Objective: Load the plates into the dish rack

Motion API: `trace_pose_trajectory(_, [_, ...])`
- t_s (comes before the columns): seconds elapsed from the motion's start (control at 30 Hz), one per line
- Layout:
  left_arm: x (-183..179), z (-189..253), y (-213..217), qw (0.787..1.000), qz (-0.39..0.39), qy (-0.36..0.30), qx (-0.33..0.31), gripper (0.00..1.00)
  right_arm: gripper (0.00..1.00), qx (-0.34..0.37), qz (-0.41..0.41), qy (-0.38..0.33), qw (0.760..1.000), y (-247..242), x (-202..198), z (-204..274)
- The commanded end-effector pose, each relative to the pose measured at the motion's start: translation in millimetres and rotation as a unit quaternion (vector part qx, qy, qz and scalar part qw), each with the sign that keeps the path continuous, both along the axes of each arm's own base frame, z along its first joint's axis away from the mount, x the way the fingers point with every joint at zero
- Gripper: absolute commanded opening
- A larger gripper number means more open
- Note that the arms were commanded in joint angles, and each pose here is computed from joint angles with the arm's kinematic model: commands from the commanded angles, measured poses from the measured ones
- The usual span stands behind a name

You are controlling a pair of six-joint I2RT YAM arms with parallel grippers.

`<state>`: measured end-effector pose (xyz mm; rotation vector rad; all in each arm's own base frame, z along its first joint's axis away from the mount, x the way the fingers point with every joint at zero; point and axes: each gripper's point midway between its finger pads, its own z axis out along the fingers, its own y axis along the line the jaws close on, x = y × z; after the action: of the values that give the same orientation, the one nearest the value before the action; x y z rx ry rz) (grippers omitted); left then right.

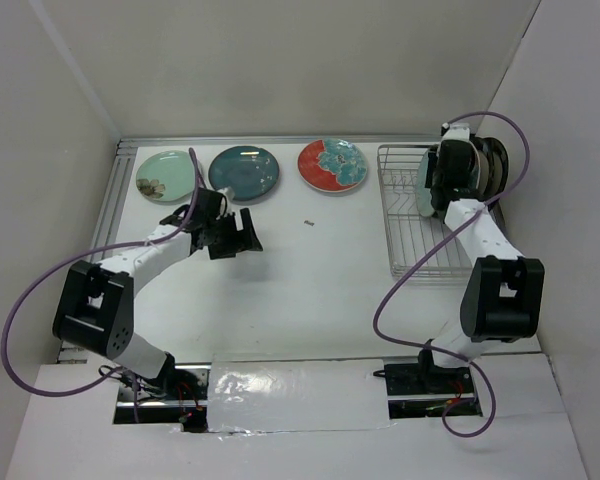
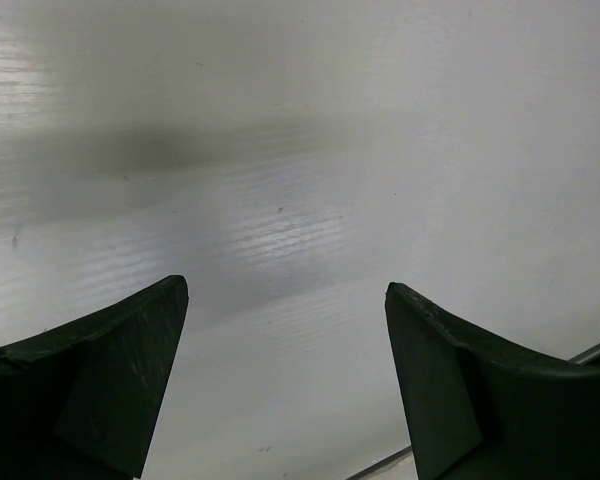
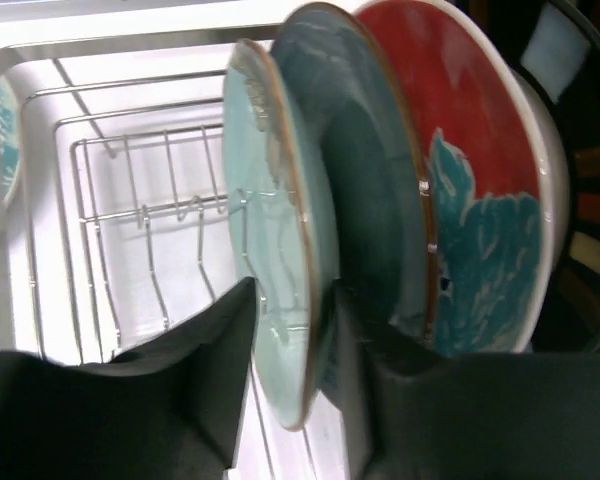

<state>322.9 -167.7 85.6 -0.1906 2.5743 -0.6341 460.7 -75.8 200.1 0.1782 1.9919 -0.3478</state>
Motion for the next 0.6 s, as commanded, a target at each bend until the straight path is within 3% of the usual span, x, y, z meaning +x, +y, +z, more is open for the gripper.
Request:
trace_pose_trajectory(0.0, [12,9,-18,0.999,-0.016,-0.011,-0.038,0.92,0.46,0.004,0.006,-0.069,0.998,16,8,47])
trace_pose_trajectory(0.17, [34,28,-37,0.995,-0.009,-0.036,-0.092,0.92,0.64,0.001,0.037,-0.101,0.994,46,6,99])
trace_pose_trajectory(0.27, [51,33,-50,0.990,0.009,-0.045,-0.133,0.92,0.67,0.013,0.059,-0.119,0.991,69,1,132])
trace_pose_trajectory(0.4, [80,36,-65,0.980,0.035,-0.043,-0.189,0.91,0.72,0.035,0.070,-0.098,0.992,93,-8,135])
trace_pose_trajectory(0.47, [90,24,-72,0.976,0.054,-0.021,-0.212,0.91,0.83,0.055,0.076,-0.095,0.991,110,-16,128])
trace_pose_trajectory(0.57, [110,28,-82,0.966,0.066,-0.036,-0.248,0.90,0.84,0.087,0.079,-0.099,0.988,117,-32,123])
